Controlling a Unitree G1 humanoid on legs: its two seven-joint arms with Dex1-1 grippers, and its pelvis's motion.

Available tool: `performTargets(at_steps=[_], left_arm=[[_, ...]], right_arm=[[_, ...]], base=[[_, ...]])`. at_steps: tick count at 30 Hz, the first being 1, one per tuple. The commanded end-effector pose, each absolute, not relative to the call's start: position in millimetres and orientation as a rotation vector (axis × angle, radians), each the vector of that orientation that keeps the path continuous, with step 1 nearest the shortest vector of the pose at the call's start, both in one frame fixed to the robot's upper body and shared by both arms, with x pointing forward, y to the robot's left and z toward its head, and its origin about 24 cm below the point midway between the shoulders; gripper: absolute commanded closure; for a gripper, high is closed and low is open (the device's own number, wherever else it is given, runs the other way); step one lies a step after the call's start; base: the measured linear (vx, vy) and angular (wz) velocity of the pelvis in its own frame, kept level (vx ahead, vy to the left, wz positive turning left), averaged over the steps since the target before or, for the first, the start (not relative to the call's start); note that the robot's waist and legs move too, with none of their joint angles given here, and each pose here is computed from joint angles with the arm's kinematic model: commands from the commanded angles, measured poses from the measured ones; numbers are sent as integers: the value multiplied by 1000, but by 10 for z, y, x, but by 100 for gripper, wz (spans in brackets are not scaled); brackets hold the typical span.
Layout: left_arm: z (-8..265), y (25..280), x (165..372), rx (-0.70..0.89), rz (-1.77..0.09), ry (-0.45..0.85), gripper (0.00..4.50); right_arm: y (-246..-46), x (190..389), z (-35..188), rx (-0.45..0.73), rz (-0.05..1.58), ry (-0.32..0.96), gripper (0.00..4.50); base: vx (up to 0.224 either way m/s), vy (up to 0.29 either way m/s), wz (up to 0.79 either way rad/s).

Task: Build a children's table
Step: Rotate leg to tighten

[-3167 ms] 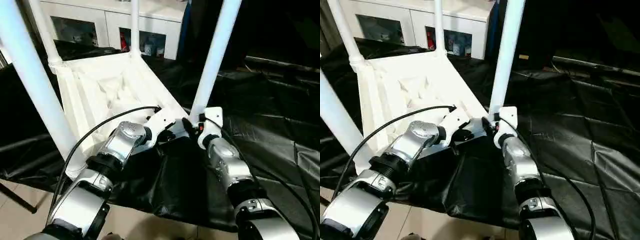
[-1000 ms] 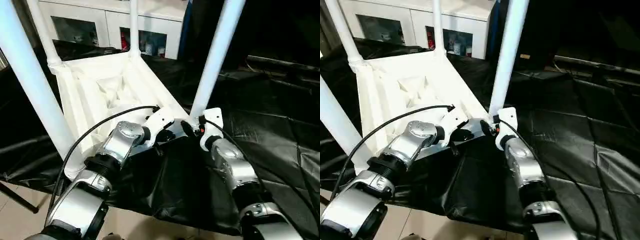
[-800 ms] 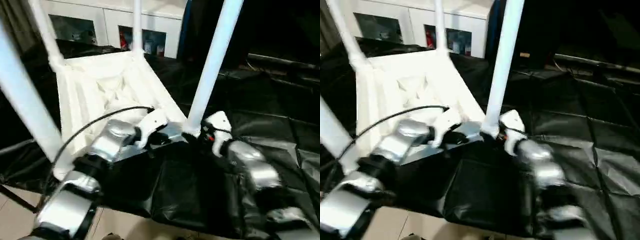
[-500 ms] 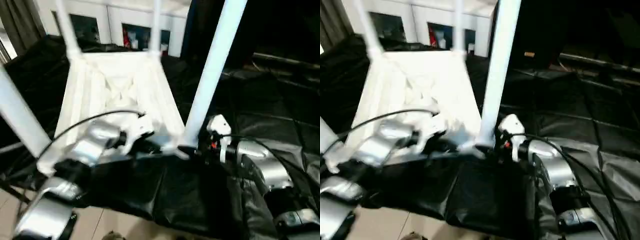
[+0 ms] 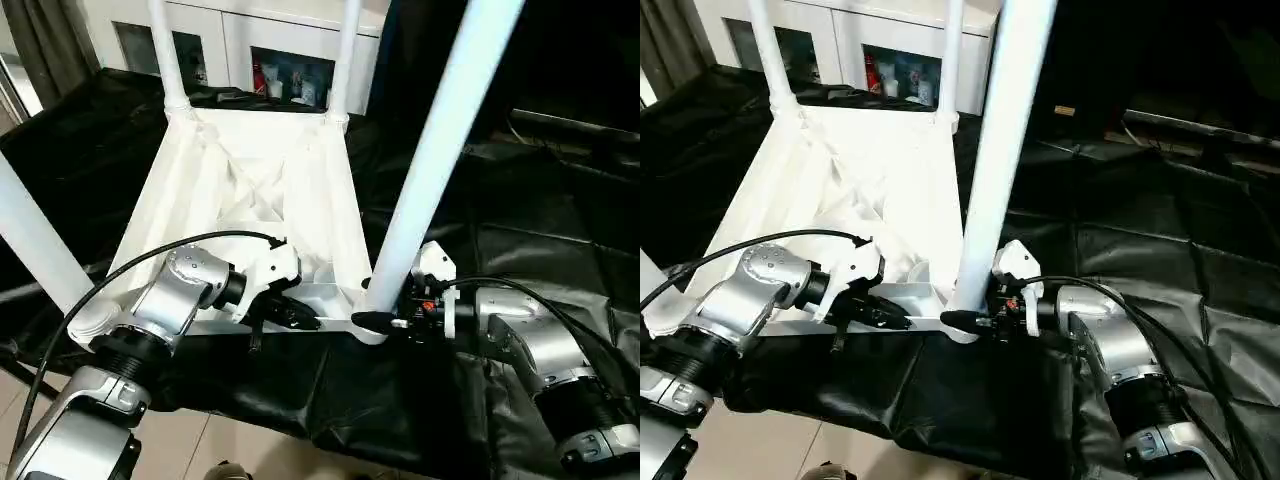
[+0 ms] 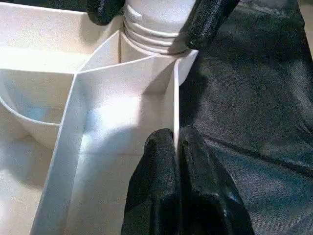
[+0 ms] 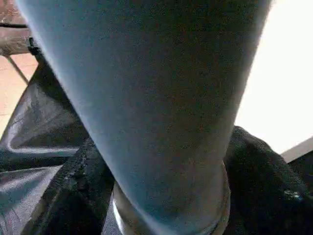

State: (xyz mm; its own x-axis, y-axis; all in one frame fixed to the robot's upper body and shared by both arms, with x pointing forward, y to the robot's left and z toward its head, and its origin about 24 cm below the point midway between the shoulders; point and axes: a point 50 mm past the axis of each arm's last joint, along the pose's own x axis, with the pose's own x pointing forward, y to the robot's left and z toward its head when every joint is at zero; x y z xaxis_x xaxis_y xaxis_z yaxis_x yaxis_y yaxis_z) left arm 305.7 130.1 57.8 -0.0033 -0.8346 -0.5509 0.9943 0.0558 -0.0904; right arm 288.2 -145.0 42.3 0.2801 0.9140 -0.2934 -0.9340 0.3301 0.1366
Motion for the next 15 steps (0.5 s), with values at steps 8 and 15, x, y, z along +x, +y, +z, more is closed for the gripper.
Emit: performTargets(at_steps=[8,15], left_arm=[[557,1130,3253,370,-1276,462,450],[521,797,3438,323,-1031,436,450]], right_arm=[[-1419,2976,211,-32,955,382,186],[-1278,3165,-12,95,505,445,187]], base=[[0,0,0],[0,0,0]])
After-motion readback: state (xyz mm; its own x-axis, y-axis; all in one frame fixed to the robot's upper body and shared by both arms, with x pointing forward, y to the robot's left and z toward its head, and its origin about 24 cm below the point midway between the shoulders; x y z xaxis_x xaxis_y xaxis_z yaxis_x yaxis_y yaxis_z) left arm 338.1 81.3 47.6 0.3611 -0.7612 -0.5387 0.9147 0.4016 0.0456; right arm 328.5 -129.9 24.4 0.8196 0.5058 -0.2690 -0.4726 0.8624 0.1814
